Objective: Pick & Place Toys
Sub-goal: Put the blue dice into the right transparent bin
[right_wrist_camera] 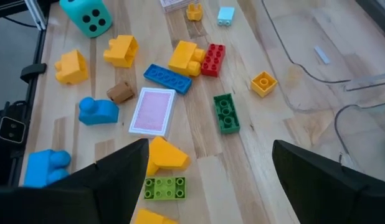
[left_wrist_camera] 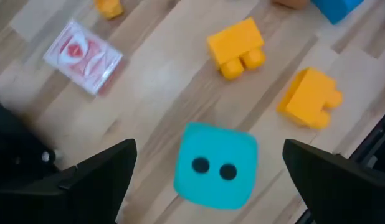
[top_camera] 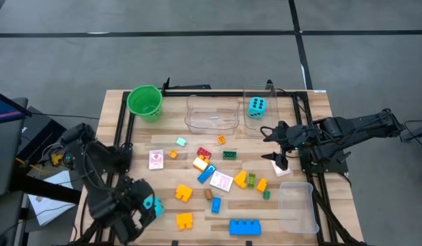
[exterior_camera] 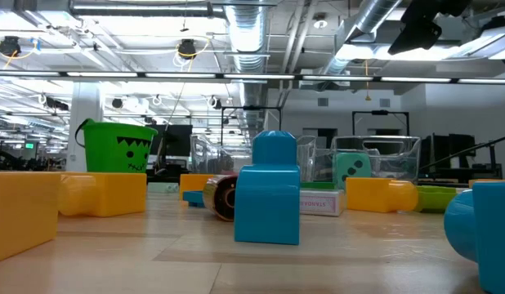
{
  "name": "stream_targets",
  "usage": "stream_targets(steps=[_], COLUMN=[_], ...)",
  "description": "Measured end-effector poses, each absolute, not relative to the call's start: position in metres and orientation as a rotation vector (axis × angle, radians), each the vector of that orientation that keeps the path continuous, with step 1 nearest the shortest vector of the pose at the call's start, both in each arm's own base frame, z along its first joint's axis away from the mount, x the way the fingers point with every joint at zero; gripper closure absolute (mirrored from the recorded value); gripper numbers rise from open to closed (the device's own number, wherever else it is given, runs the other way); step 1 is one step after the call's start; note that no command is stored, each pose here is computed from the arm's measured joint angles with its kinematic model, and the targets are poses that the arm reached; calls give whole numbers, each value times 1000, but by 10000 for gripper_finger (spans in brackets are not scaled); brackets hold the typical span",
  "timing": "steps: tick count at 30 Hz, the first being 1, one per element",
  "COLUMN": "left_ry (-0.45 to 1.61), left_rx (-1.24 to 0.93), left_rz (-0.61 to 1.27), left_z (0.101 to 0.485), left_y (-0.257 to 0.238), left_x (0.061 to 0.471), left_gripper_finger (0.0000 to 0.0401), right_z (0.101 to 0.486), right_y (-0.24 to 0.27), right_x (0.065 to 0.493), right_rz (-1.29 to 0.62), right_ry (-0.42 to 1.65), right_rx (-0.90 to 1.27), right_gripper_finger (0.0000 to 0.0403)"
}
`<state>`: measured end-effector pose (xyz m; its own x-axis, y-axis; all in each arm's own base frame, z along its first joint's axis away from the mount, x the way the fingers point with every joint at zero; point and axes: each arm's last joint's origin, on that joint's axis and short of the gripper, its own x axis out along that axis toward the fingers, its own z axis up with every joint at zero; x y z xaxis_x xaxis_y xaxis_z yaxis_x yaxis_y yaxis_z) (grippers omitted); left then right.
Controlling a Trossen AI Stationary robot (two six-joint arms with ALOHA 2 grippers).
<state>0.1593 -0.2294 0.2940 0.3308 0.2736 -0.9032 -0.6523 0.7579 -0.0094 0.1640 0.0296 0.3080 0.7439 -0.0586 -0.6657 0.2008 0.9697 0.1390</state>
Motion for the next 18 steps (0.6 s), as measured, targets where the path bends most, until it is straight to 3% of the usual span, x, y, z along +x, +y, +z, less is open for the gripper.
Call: stream_targets(steps=[5, 13, 18], left_ry=[1077, 1301, 1371], left_rx=[-476, -557, -647], left_rz=[714, 777, 718], left_z=[280, 270, 275], left_y=[-230, -209, -203], left_x=[151, 179, 188], left_gripper_finger=[1, 1, 1], right_z=[308, 312, 312], right_y=[29, 28, 28], right_x=[164, 168, 168], right_rz=[-155, -180, -201], right_ry=[716, 661, 648], right_rx=[205, 287, 355], right_gripper_finger=[72, 72, 72])
